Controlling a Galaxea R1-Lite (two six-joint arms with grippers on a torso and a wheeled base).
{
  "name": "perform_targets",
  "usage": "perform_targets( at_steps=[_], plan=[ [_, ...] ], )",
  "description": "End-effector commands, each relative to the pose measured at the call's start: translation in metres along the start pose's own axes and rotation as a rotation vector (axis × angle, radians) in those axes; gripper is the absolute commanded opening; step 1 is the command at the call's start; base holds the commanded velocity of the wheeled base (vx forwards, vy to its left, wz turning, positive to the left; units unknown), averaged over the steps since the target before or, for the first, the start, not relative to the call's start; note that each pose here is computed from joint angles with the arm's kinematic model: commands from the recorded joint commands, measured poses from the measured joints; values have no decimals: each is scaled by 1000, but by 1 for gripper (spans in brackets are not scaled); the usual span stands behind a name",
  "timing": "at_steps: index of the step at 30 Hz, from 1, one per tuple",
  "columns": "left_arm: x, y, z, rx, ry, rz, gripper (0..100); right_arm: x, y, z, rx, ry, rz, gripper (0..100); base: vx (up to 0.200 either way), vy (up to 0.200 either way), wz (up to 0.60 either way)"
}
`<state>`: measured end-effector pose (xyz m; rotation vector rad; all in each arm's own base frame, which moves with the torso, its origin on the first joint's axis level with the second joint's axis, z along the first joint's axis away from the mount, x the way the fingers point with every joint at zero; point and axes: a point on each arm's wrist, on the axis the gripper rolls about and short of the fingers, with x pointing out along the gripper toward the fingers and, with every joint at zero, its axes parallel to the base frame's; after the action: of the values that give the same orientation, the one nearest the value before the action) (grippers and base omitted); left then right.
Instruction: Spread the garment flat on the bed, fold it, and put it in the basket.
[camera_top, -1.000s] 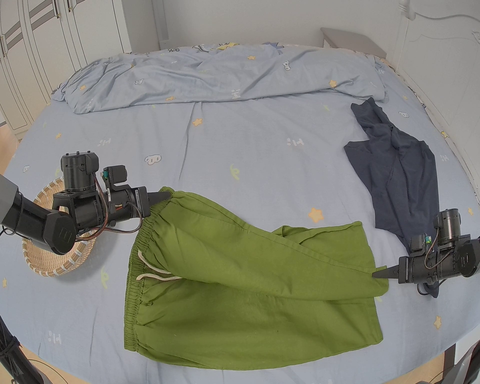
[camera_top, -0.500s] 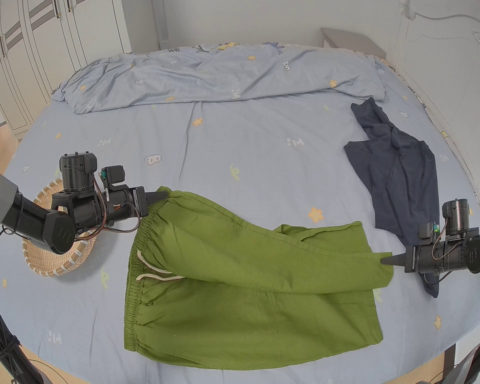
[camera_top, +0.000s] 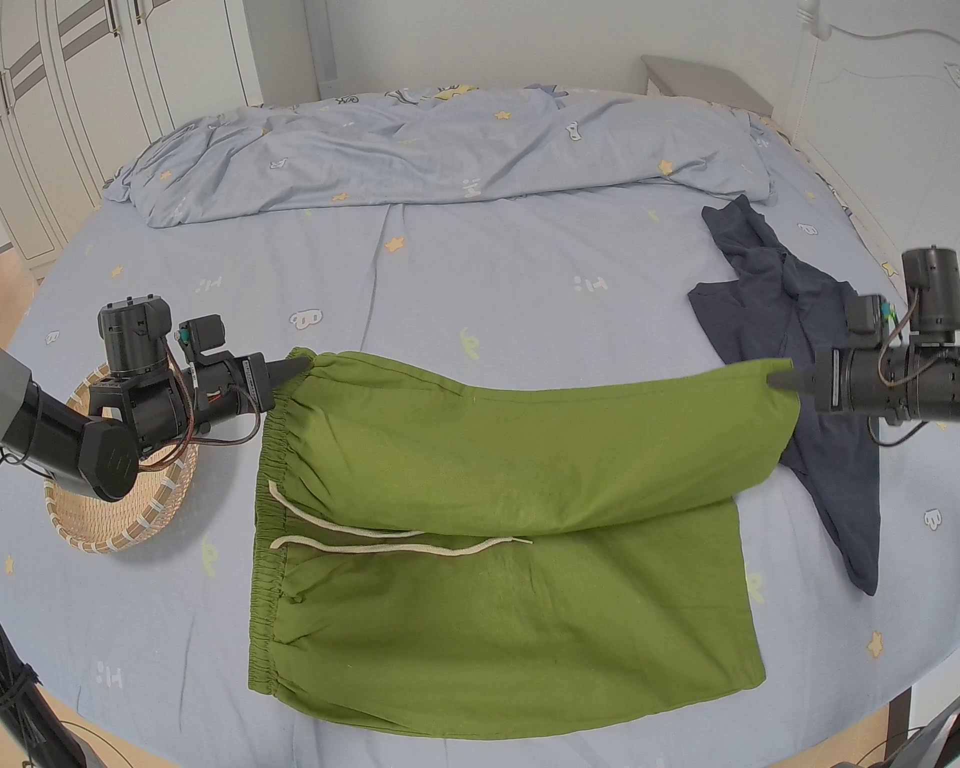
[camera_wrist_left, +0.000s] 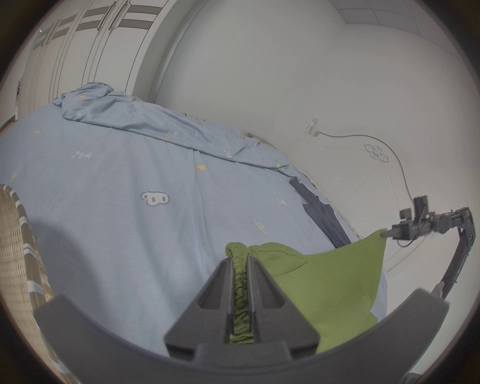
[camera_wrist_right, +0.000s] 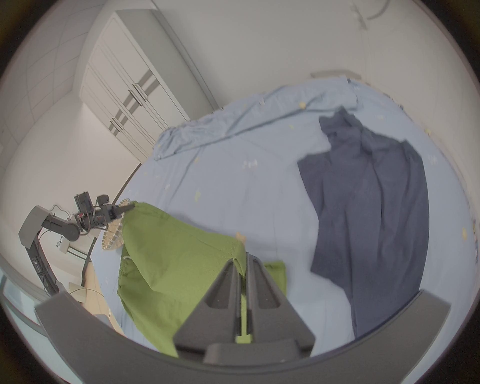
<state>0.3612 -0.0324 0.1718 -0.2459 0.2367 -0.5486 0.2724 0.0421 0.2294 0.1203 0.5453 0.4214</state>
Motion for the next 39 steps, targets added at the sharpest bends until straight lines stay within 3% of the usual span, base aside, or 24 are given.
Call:
perform_targets(
  at_steps=[1, 5, 12, 24, 33, 39],
  plan=[
    [-4, 17, 5, -1, -29, 42, 0, -14, 40, 37, -81, -101, 27, 0, 0, 0, 0],
    [-5, 23, 8, -2, -40, 58, 0, 11, 42, 49, -96, -106, -31, 0, 0, 0, 0],
    [-4, 33, 8, -8, -44, 79, 0, 46, 34, 74, -95, -142, -57, 0, 0, 0, 0],
    [2, 56, 16, -2, -74, 113, 0, 99, 22, 84, -95, -144, -121, 0, 0, 0, 0],
    [8, 60, 17, 3, -82, 113, 0, 125, 15, 101, -130, -241, -166, 0, 0, 0, 0],
    [12, 63, 16, 2, -79, 113, 0, 136, 14, 106, -137, -257, -170, 0, 0, 0, 0]
  ],
)
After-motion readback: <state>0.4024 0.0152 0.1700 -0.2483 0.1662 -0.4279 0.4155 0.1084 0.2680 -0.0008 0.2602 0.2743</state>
